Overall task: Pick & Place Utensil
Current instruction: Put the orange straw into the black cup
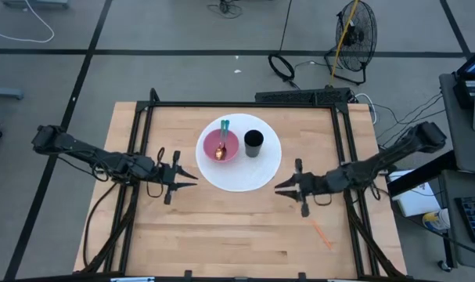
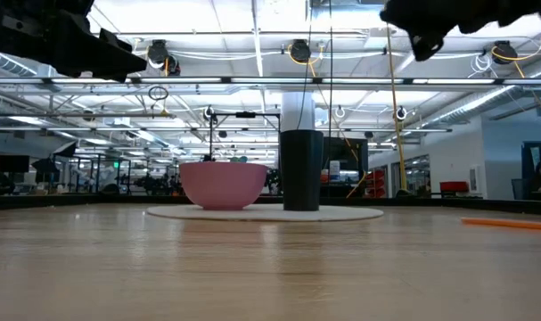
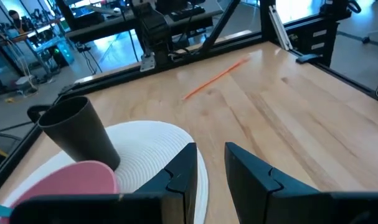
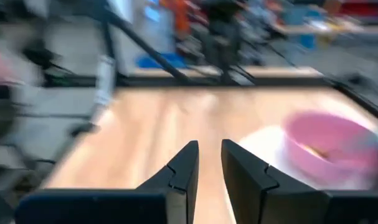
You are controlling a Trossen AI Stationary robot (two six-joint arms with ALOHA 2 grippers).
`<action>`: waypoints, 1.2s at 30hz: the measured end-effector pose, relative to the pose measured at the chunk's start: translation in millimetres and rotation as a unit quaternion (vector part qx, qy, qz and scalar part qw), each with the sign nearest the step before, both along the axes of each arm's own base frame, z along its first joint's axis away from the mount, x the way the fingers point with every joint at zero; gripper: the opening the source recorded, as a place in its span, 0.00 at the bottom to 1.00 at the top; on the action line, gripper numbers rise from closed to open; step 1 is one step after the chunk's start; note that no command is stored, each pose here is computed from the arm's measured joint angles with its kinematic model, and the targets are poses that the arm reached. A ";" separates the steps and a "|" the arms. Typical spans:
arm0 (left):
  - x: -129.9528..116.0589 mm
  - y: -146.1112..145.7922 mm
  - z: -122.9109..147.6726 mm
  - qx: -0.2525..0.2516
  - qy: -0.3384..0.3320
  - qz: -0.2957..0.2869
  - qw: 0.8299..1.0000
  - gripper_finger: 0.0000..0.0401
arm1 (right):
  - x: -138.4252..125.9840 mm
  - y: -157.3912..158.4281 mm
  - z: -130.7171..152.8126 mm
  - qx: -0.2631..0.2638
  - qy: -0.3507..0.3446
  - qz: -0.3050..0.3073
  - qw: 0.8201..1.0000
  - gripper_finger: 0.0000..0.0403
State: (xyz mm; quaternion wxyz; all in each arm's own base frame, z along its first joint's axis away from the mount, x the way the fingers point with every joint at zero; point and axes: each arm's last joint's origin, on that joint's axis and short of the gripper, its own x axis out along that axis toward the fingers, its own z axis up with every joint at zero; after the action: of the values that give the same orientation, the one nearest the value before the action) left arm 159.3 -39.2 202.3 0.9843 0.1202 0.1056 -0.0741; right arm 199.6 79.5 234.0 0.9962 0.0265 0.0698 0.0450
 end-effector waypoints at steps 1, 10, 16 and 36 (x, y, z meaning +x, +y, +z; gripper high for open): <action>0.0 0.0 -0.1 -0.003 0.001 0.001 1.000 0.22 | -0.4 3.2 3.0 -0.004 0.018 -0.027 0.999 0.16; -0.7 0.1 -2.8 -0.013 0.017 0.003 1.000 0.22 | -8.1 29.7 -5.1 0.016 0.075 -0.107 0.991 0.14; -0.6 0.1 -2.3 -0.017 0.015 0.003 1.000 0.22 | -2.6 40.9 -24.0 0.016 0.112 -0.103 0.988 0.13; -0.6 0.1 -2.4 -0.021 0.015 0.004 1.000 0.22 | 27.9 91.9 -3.5 0.010 0.286 -0.171 0.943 0.13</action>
State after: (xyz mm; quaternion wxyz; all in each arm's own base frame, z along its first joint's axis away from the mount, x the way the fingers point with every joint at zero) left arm 158.7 -39.1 199.9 0.9852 0.0983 0.1197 -0.0737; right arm 227.6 171.5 230.5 0.9268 0.0602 0.3454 -0.1343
